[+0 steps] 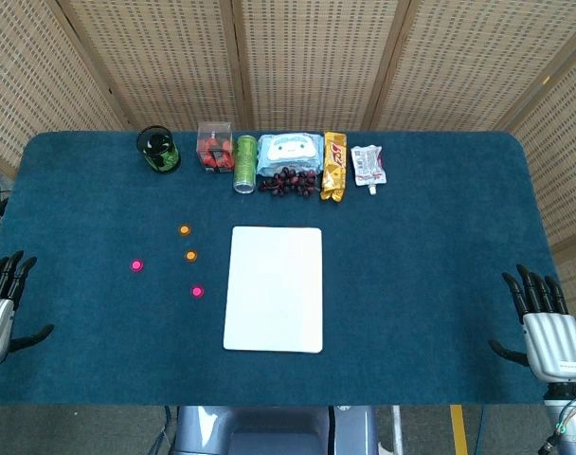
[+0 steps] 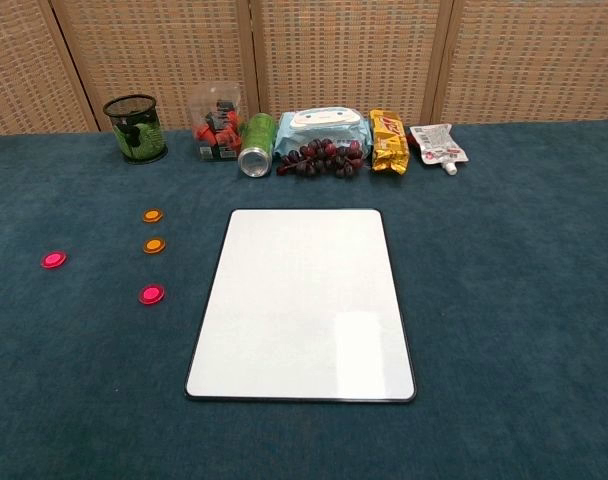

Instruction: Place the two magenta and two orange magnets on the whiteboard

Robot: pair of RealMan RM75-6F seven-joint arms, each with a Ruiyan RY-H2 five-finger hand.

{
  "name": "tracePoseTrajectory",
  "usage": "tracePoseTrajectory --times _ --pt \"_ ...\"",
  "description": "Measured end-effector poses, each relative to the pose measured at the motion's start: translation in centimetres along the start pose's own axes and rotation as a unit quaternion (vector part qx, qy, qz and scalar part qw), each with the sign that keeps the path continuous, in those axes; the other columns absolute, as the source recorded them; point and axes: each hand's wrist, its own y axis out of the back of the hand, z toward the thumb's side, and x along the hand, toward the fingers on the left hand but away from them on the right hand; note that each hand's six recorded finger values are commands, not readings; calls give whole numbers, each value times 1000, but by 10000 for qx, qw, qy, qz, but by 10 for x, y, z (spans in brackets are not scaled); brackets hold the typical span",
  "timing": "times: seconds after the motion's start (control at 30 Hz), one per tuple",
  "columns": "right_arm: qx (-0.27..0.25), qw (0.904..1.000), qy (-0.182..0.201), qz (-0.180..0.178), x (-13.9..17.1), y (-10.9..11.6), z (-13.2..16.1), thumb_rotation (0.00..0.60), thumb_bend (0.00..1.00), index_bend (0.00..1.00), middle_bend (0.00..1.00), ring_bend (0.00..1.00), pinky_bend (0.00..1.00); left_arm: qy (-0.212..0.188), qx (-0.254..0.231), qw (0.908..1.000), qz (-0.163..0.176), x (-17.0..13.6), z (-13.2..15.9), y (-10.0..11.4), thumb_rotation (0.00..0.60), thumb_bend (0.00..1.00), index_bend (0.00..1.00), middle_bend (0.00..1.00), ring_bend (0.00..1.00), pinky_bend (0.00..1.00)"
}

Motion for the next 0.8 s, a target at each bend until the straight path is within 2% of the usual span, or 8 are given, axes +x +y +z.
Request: tracePoseTrajectory --times 0.33,0.57,0.67,0.8 --pt "-4 10000 -4 5 0 0 1 600 0 0 0 0 0 1 10 10000 -48 2 0 -2 600 0 0 0 0 0" --pt "-69 10000 -38 30 1 -1 -1 600 0 0 0 0 0 -166 -77 9994 -296 16 8 -13 600 9 0 0 0 0" --pt "-42 10000 -17 74 0 -2 0 600 0 0 0 0 0 -517 -166 9975 -449 33 25 -19 600 84 82 0 0 0" --pt "-55 9999 -43 149 0 -4 -1 600 0 0 0 0 0 -1148 -359 9902 -705 57 57 -25 600 191 296 0 0 0"
